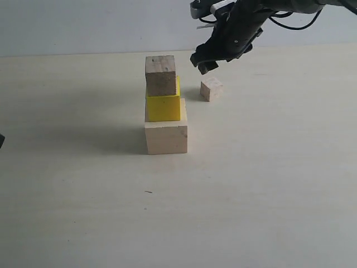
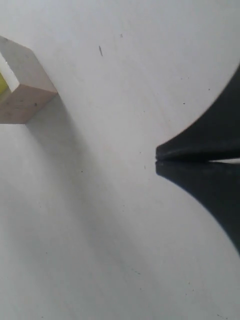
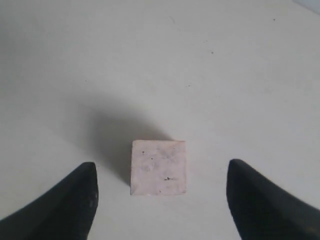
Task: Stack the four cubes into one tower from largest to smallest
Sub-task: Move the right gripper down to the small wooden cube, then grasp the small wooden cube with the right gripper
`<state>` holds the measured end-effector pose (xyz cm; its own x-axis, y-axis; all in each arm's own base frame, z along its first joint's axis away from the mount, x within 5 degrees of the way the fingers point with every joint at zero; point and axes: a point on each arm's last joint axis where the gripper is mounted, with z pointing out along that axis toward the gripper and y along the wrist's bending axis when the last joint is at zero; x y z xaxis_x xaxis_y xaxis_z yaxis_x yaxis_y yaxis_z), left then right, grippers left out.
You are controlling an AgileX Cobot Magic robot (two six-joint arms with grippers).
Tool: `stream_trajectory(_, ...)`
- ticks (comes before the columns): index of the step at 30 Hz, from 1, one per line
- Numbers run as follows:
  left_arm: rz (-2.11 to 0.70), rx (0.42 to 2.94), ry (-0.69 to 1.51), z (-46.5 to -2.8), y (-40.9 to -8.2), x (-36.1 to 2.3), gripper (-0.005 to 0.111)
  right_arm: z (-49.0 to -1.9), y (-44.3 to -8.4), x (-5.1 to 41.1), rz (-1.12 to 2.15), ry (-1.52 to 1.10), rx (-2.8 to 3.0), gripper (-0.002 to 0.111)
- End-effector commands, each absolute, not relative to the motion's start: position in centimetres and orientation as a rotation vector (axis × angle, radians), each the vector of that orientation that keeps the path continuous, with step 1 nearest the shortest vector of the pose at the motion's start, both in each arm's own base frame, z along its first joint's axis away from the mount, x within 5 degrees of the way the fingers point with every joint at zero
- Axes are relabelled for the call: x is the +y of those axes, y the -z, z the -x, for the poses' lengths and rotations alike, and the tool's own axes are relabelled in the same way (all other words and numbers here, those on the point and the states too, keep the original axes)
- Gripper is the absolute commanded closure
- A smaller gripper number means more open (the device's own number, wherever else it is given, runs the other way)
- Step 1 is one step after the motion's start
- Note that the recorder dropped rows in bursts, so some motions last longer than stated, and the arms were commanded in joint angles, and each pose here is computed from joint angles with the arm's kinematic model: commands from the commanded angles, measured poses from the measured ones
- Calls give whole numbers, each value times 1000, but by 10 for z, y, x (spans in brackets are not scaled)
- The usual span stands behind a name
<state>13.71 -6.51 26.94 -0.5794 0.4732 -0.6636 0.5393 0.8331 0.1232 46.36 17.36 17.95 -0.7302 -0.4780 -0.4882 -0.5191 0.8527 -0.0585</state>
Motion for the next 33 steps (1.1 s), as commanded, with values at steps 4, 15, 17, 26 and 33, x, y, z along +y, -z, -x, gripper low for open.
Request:
stream_trajectory(4,-745,2283,110,-136,-267,-64,107,-468,-159,171,745,-102,2559,39)
stream_trajectory(15,-745,2282,111,-136,-260,-64,107,-472,-128,172,768,-103,2583,41)
stream_trajectory(17,-745,2280,111,-136,-260,-64,107,-473,-128,173,768,-101,2572,43)
stream_trajectory(26,-737,2257,114,-137,-262,-65,107,-474,-128,173,766,-101,2559,44)
stream_trajectory(33,-737,2255,114,-138,-262,-65,107,-475,-129,173,764,-101,2555,47)
